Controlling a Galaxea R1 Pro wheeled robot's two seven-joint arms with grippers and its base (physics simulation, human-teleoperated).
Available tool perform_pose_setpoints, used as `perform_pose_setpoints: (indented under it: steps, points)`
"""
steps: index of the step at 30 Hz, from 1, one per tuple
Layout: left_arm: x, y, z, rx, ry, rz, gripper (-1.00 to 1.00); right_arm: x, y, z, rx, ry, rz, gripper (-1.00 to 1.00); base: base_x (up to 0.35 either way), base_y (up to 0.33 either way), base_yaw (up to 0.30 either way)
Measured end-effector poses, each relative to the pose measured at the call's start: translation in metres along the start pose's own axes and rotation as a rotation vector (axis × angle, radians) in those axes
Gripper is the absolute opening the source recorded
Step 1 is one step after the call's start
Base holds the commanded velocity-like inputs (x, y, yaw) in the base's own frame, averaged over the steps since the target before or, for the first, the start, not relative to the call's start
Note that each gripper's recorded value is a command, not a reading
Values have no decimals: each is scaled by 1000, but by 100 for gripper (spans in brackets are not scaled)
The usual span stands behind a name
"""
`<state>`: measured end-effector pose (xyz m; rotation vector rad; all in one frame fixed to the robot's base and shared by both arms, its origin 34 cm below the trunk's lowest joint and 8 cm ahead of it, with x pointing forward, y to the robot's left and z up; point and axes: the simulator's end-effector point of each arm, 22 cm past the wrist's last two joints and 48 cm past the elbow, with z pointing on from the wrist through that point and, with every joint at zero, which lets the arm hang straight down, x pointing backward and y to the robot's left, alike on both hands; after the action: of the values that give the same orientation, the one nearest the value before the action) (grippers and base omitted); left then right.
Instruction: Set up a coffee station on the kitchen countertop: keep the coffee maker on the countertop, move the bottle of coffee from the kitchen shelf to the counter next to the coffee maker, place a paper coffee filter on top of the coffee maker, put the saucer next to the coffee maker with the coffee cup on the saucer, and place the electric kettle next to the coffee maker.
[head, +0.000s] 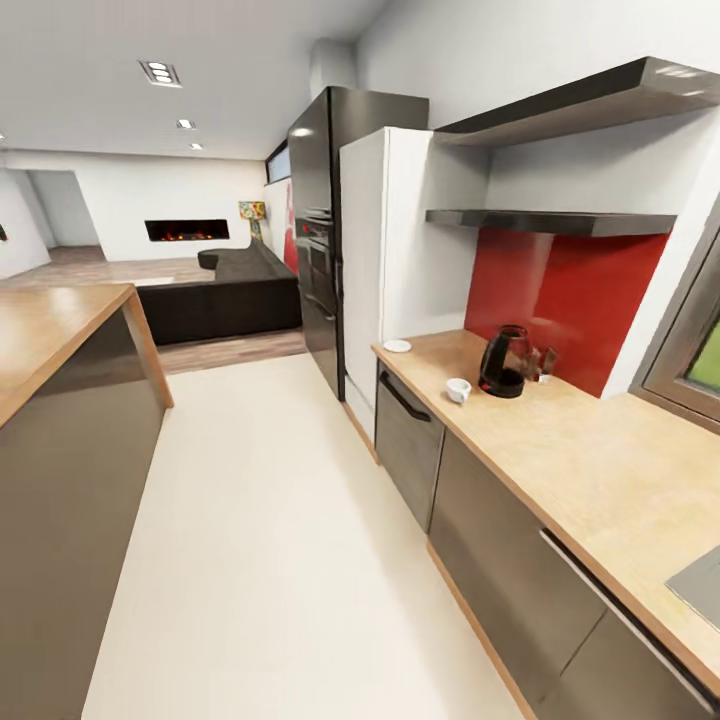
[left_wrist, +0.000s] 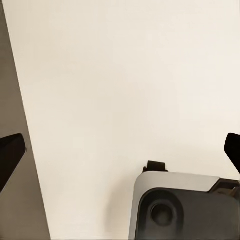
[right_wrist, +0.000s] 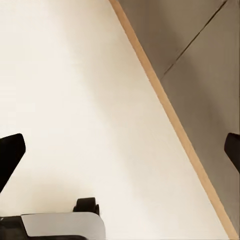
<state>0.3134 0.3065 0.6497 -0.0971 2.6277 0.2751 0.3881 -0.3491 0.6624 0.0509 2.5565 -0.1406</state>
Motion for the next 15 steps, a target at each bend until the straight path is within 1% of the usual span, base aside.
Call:
perform_pose_setpoints:
  steps: [10,15]
  points:
    - [2,0,0,0,6,1,100,3,1,0,-2,7,-1,100,326,101,266]
    - [3,0,0,0,8,2,100,4,1,0,-2,10,-1,100,335,20,266]
